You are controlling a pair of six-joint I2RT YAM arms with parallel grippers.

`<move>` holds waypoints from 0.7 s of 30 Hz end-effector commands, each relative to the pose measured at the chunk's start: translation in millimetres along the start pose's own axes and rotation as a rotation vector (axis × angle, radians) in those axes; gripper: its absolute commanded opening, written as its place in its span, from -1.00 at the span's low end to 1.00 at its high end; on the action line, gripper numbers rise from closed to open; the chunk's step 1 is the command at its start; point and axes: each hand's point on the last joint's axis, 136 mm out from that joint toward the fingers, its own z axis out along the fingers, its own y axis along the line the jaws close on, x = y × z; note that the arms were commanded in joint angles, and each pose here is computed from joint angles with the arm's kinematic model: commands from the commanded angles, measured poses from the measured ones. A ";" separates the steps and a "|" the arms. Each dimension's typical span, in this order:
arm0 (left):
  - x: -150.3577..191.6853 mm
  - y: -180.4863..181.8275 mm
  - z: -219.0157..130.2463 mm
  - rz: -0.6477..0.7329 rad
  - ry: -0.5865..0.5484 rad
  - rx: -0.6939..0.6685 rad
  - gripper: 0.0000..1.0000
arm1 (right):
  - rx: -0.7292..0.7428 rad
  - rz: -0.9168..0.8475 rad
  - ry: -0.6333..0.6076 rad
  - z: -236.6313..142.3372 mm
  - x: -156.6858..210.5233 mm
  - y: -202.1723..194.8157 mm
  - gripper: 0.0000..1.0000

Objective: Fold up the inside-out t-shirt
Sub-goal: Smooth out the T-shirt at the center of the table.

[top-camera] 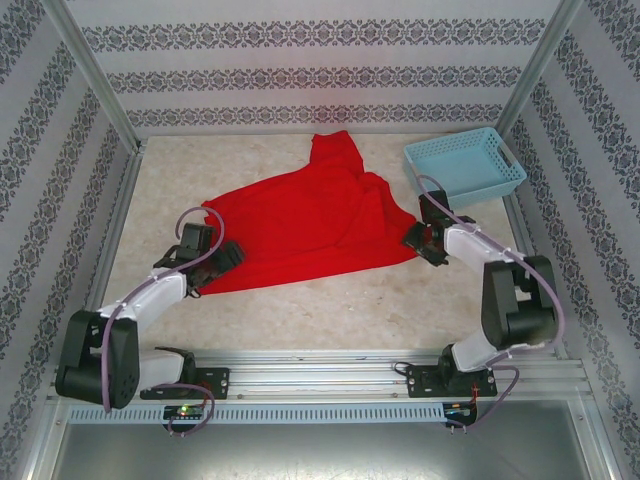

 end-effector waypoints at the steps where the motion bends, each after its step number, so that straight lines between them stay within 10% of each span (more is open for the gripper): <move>1: -22.1 -24.7 -19.2 0.058 -0.035 0.051 0.72 | 0.008 -0.128 -0.119 -29.7 -14.3 22.5 0.25; 21: -64.2 -27.7 62.6 0.003 0.046 -0.063 0.74 | 0.181 -0.285 0.089 40.3 -16.8 26.6 0.11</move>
